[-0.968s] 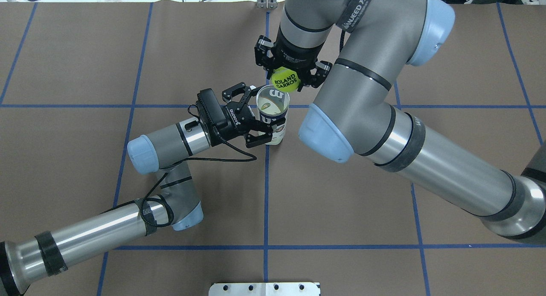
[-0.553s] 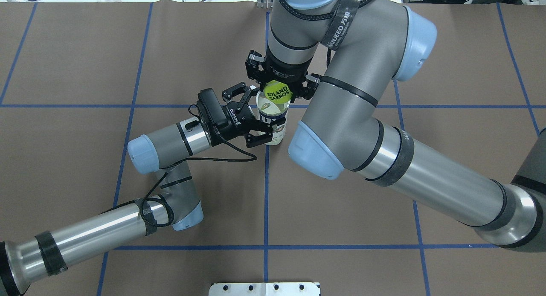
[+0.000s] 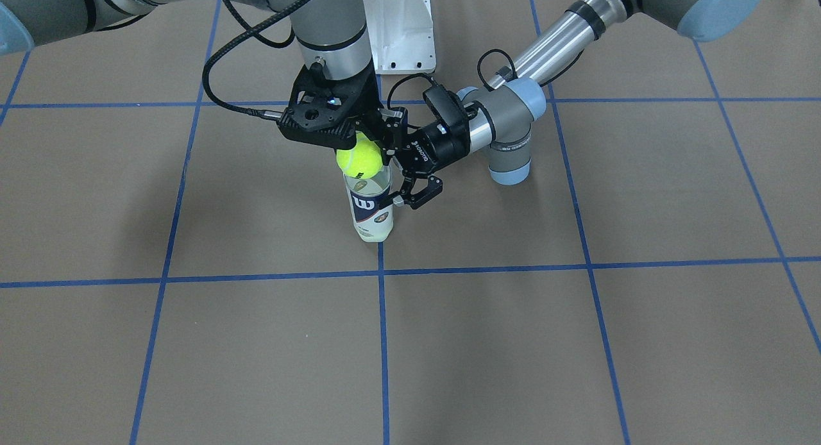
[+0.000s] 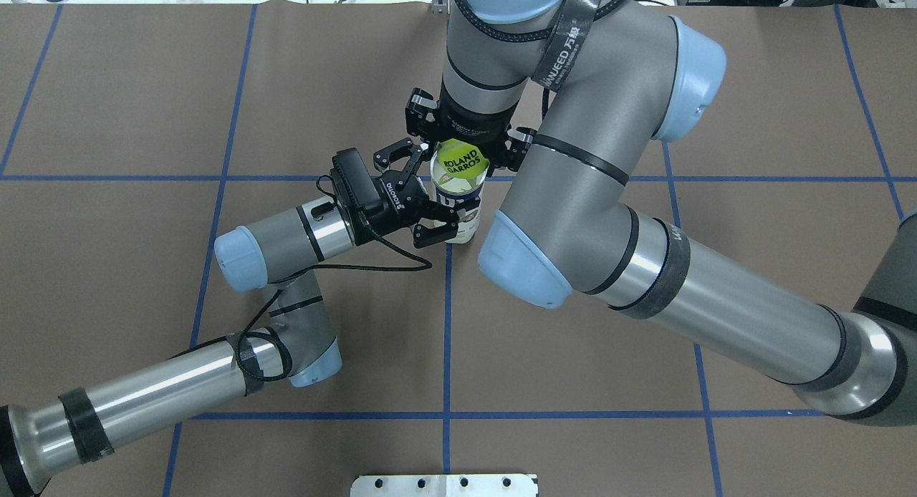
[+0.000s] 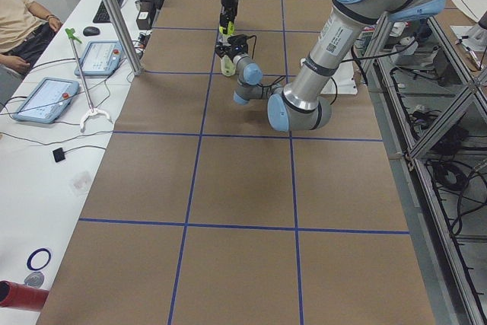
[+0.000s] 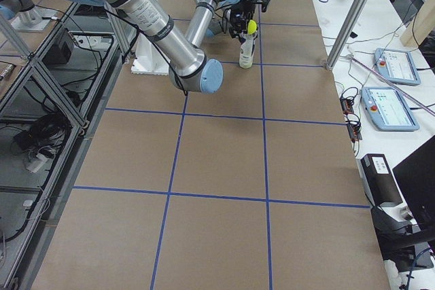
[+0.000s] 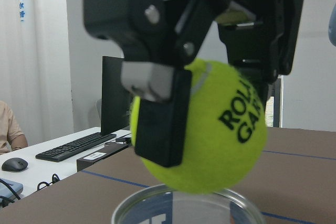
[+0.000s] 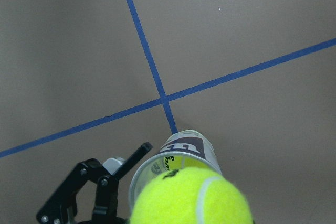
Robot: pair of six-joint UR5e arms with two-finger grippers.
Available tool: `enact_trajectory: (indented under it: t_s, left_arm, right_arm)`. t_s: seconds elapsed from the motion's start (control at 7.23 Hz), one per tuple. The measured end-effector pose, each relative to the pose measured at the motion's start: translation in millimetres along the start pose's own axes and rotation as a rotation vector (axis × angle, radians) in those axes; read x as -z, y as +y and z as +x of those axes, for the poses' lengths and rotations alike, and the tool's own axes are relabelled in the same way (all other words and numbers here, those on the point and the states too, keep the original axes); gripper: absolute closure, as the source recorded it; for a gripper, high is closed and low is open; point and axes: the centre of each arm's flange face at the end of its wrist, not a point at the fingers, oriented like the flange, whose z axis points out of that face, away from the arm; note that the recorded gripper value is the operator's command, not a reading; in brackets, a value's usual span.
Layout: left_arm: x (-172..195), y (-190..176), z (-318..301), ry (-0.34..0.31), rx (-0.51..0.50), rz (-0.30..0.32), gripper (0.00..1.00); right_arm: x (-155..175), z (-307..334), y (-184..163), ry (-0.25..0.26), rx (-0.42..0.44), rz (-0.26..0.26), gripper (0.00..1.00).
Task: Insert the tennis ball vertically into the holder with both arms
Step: 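Lower the ball into the tube mouth and open the right gripper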
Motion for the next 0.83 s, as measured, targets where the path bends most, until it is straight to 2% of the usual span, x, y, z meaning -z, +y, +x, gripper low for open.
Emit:
enact_trajectory:
  t_s: [0.55,0.83]
  left_arm:
    - [0,-1,0,-0.001,0.000,0.002,0.01]
    - [0,-2,-2,-0.003,-0.001,0.004,0.01]
  right_arm:
    - [3,-1,1,-0.005,0.014,-0.001,0.01]
    - [3,10,-16,0.005,0.068,0.011,0.01]
